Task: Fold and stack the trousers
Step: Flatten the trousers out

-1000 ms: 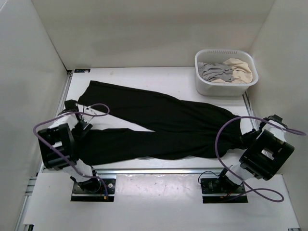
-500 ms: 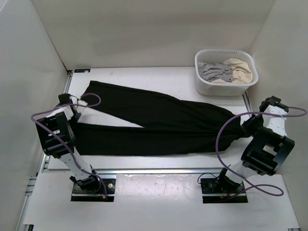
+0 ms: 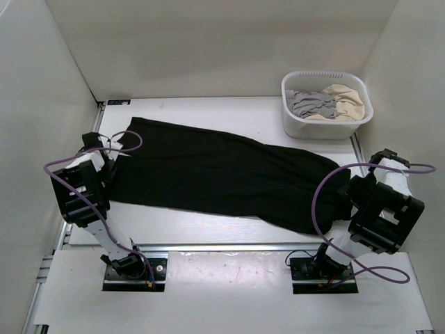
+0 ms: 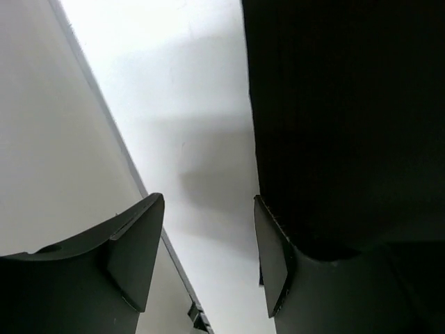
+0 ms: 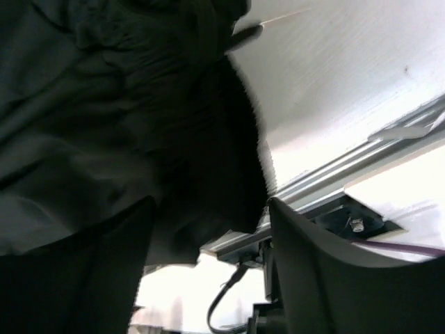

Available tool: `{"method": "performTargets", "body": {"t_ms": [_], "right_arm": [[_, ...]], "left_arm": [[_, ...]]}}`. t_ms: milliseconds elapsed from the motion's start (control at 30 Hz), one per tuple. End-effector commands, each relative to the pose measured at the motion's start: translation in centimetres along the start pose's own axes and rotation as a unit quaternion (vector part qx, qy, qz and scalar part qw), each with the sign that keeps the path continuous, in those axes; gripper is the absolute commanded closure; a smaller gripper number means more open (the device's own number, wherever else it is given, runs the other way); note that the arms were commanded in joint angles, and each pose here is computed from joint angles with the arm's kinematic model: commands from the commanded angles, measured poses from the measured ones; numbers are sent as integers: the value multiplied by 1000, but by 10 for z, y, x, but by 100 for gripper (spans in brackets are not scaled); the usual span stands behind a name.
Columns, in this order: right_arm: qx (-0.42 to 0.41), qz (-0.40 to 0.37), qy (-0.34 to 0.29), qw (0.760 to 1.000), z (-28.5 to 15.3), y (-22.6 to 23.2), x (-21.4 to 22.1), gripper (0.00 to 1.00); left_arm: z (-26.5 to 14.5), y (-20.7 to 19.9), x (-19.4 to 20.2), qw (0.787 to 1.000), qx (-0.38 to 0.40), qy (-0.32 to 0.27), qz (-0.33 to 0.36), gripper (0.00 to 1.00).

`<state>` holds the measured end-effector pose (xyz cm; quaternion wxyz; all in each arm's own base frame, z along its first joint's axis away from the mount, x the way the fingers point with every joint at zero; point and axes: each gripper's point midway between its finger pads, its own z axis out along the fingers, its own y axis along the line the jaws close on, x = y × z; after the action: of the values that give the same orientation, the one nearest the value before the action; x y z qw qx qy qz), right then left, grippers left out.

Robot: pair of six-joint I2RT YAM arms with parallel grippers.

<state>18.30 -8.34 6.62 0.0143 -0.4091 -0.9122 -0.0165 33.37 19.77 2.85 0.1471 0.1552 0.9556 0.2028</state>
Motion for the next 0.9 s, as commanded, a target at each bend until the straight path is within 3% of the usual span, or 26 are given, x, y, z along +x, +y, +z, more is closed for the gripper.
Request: {"method": "performTargets", "body": {"t_ms": [0,100,167,367,533,733,867], "right_arm": [[-11,-6,-50,999,-13,4,-20,24],[24,-13,-79,997,-26,-7,-21,20],[41,-4,-100,994,-33,-13,-19,18],[73,27,-141,987,-43,-35,-1,17],[35,35,-84,995,-9,-27,36,17],[4,61,-76,995,5,-7,29,17],[-6,78,-56,995,27,1,33,18]], "left_arm": [[-43,25,-15,998,-32,-54,-19,34],[-65,18,-4,997,-32,-68,16,29],[-63,-1,21,1000,-6,-24,11,28],[-52,-29,43,997,34,-4,-71,28],[-35,-36,27,988,72,-3,-138,25],[-24,-52,24,981,107,1,-159,22],[-20,-64,29,979,126,8,-158,32]]}}
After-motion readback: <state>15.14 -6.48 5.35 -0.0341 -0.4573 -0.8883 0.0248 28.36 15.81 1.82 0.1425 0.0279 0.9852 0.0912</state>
